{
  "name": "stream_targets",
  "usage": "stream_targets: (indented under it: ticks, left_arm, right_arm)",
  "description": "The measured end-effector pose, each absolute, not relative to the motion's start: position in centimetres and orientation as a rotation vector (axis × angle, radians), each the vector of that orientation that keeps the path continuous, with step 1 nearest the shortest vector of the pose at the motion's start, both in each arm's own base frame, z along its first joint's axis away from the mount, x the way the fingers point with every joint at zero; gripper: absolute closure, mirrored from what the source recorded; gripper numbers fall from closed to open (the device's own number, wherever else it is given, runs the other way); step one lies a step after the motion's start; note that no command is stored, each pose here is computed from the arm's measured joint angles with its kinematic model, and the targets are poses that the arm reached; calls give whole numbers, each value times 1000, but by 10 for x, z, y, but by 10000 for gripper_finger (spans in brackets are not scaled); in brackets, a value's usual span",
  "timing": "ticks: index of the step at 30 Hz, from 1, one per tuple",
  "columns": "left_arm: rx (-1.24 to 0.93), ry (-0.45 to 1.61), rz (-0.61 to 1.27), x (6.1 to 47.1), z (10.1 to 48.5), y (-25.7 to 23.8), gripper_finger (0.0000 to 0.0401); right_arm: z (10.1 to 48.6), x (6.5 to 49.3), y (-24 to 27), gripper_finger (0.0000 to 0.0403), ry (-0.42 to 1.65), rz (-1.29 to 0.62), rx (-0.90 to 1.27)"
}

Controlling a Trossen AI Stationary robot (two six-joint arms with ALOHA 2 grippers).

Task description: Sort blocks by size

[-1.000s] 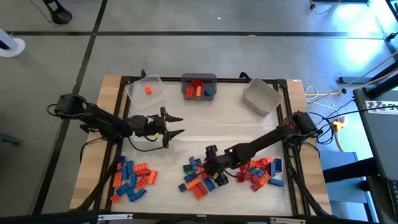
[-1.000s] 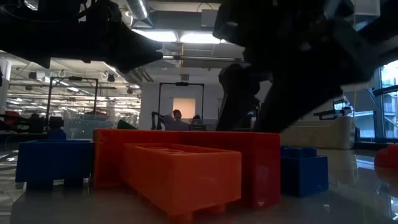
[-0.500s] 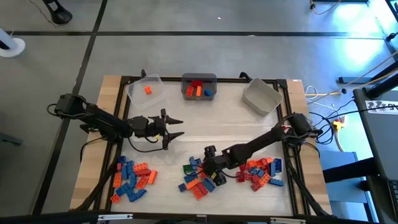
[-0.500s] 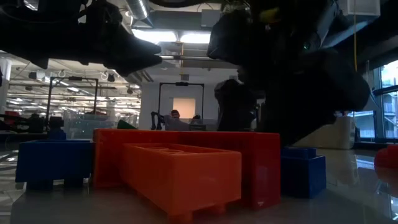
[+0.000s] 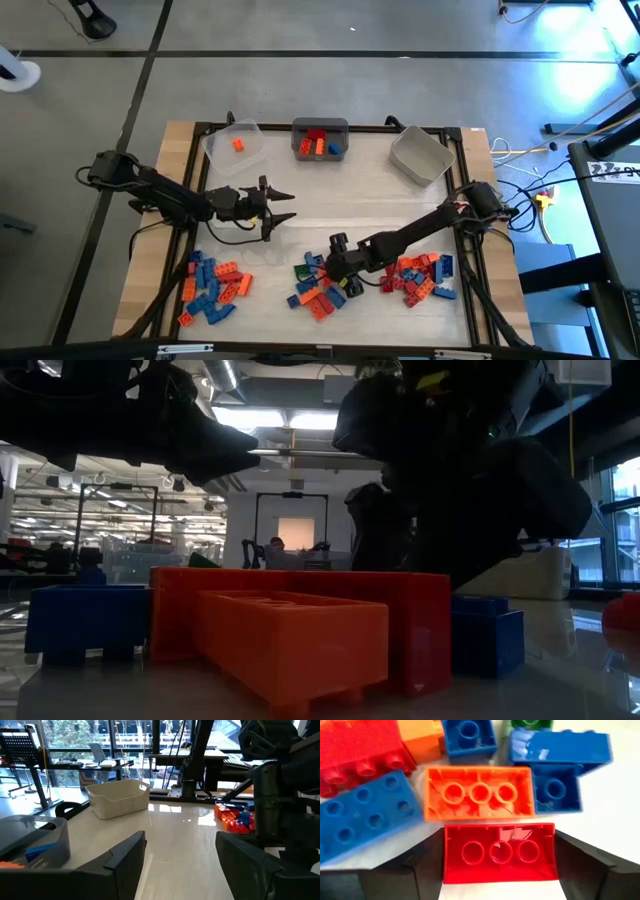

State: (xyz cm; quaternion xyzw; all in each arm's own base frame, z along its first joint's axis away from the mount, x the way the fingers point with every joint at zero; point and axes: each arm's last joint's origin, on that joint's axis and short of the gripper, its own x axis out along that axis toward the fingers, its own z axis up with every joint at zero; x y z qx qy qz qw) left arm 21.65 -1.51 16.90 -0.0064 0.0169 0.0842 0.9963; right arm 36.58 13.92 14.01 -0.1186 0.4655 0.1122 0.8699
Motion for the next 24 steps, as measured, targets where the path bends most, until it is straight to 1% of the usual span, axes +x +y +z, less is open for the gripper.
stream_targets:
  ticks: [2, 6, 9, 11, 15, 18, 21, 24]
  left_arm:
    - [-13, 34, 169, 216, 169, -15, 172]
    - [-16, 50, 169, 216, 167, -15, 172]
    - [-13, 70, 169, 216, 165, -15, 172]
    - [-13, 68, 169, 216, 166, -15, 172]
    - [-24, 74, 170, 216, 165, -15, 172]
    - [-37, 110, 175, 216, 161, -15, 172]
    - [-46, 141, 181, 215, 158, -15, 172]
    - [-46, 143, 200, 215, 158, -14, 172]
  right_arm:
    - [151, 366, 136, 106, 975, 204, -262]
    - [187, 367, 123, 106, 961, 111, -292]
    - [214, 364, 106, 105, 947, 24, -332]
    - [235, 363, 91, 105, 899, -33, -346]
    - [266, 358, 51, 105, 838, -155, -361]
    - [282, 355, 12, 103, 791, -250, -330]
    - [290, 355, -29, 103, 759, -326, -287]
    - [289, 356, -70, 104, 731, -371, -228]
